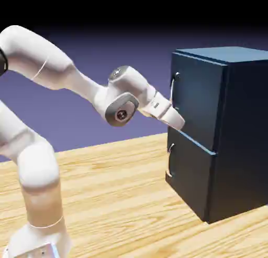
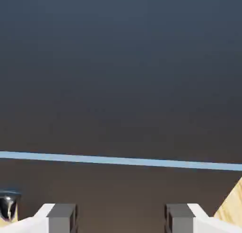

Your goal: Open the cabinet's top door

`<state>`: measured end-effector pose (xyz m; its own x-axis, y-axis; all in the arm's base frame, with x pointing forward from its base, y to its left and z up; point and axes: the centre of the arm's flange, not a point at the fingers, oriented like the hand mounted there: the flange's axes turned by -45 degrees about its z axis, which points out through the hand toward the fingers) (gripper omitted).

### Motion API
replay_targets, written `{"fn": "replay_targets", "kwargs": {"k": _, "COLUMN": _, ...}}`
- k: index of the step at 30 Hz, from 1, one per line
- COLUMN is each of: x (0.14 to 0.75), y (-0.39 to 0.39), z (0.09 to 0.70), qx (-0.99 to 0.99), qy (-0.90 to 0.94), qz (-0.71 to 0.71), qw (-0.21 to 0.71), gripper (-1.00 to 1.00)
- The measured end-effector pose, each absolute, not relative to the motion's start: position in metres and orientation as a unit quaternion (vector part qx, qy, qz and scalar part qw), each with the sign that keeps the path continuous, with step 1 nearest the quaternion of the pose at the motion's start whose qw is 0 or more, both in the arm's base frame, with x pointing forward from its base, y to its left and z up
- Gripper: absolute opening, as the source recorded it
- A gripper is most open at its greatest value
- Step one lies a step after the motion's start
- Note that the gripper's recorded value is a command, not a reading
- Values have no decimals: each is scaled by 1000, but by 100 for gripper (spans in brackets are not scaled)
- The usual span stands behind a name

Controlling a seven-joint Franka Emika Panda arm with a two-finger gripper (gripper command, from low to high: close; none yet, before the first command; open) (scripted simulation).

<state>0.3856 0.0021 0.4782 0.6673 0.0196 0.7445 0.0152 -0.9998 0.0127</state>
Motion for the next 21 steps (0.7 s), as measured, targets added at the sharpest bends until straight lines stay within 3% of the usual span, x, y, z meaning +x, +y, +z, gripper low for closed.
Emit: {"fn": "replay_targets", "kwargs": {"k": 21, "x": 334, "y": 28, "z": 581, "qx": 832, "qy": -62, "qz": 551, "qw": -21, "gripper": 0}}
